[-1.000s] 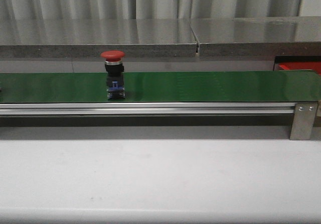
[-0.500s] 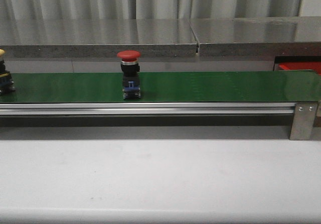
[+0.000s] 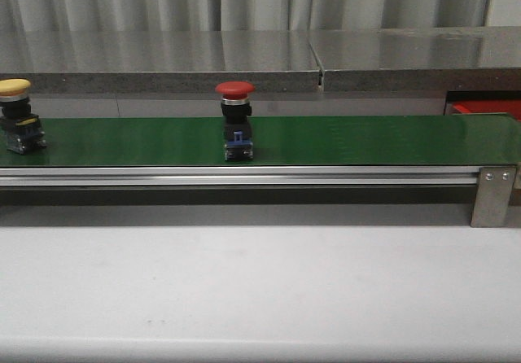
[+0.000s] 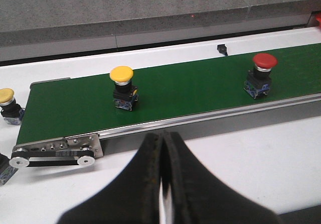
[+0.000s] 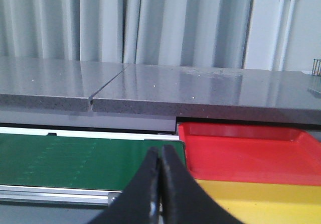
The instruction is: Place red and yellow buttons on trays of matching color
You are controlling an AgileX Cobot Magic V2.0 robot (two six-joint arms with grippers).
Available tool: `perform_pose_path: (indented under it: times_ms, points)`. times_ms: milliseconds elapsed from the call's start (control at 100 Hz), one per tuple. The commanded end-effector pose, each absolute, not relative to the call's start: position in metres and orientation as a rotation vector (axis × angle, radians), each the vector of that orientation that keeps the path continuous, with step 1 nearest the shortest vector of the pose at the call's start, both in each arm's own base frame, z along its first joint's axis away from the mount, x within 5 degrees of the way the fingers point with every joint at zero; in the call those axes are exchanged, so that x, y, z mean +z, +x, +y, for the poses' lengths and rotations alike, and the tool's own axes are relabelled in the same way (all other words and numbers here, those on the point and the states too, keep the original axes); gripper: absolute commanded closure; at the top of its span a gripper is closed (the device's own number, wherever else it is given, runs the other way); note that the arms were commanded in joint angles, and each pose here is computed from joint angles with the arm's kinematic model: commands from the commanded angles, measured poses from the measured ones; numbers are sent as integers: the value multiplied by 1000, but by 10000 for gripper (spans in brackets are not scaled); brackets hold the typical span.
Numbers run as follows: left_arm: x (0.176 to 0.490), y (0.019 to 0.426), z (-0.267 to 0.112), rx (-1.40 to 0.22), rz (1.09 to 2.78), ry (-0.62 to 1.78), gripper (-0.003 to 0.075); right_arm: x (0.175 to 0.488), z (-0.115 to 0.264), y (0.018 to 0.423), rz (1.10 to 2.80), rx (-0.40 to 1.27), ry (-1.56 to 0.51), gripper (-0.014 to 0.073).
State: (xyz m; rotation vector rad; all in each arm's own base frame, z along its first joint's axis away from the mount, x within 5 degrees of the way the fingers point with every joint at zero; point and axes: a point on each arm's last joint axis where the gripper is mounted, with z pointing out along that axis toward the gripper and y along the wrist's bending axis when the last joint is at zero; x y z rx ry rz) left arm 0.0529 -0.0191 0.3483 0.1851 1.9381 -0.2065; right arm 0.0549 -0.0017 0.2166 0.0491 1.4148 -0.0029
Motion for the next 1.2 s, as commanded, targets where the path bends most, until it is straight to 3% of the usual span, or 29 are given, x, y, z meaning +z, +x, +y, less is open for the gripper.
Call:
perform_pose_path:
  times_ms: [0, 390, 860, 970, 1120, 1190]
  points:
    - [361, 54, -20, -229, 1858, 170, 741, 241, -1, 50, 1331, -18, 24, 661]
    - [361, 54, -20, -229, 1858, 170, 741, 301, -4, 76, 1470, -28, 41, 661]
    - [361, 54, -20, -229, 1858, 170, 741, 357, 7, 172, 1792, 19, -19, 636]
    - [361, 54, -20, -229, 1858, 170, 741, 368, 19, 191, 1808, 63, -68, 491]
    - [361, 54, -20, -229, 1858, 170, 741, 378, 41, 215, 1863, 114, -144, 122]
    - [361, 54, -20, -229, 1858, 170, 741, 382, 51, 225, 1921, 129, -179, 11]
